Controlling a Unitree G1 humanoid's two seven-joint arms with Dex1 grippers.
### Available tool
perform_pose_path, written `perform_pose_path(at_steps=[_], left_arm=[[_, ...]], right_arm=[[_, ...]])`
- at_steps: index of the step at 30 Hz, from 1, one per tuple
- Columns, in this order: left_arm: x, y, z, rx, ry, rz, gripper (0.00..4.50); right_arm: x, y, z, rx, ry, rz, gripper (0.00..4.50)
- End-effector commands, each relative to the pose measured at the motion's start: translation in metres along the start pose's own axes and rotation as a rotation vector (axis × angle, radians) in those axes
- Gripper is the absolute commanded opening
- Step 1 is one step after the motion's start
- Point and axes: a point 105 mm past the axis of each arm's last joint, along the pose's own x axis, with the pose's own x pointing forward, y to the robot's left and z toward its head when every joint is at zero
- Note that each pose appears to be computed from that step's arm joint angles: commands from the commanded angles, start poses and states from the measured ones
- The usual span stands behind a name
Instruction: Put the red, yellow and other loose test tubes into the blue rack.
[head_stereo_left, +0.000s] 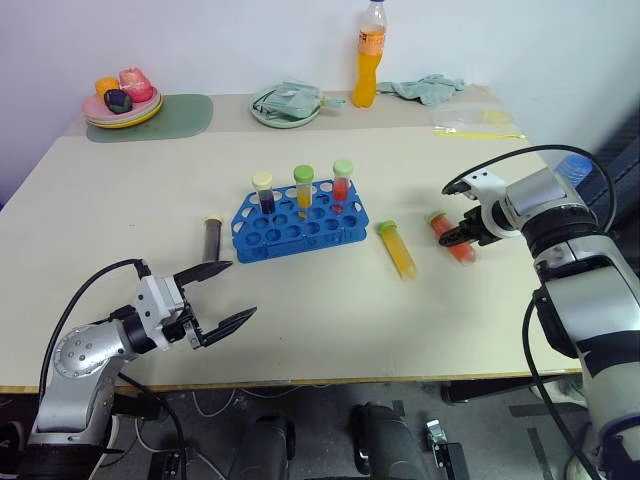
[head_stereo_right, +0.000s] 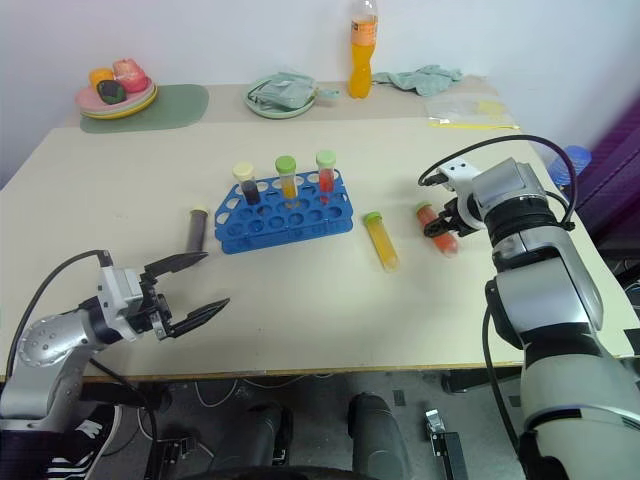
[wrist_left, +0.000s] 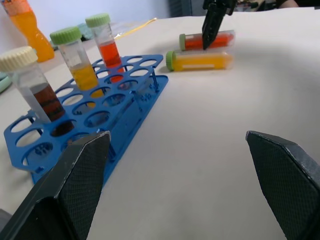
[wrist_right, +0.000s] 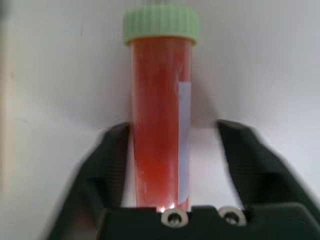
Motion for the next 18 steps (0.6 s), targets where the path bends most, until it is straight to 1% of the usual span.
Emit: perform_pose_path(at_steps=[1, 8, 15, 18], left_arm=[[-0.002, 0.004, 0.01, 0.039, -0.019, 0.01, 4.5], [-0.002, 0.008, 0.011, 0.053, -0.013, 0.003, 4.5], [0.002, 0.016, 0.013, 0.066, -0.018, -0.014, 4.5], [0.005, 0.017, 0.014, 0.069, -0.025, -0.022, 4.5]], right_arm=[[-0.006, 0.005, 0.015, 0.002, -0.056, 0.019, 1.78], [-0.007, 0.009, 0.016, 0.025, -0.093, 0.057, 1.78], [-0.001, 0.006, 0.0, 0.058, -0.059, 0.055, 1.78], [0.0, 0.012, 0.002, 0.041, -0.066, 0.079, 0.96]])
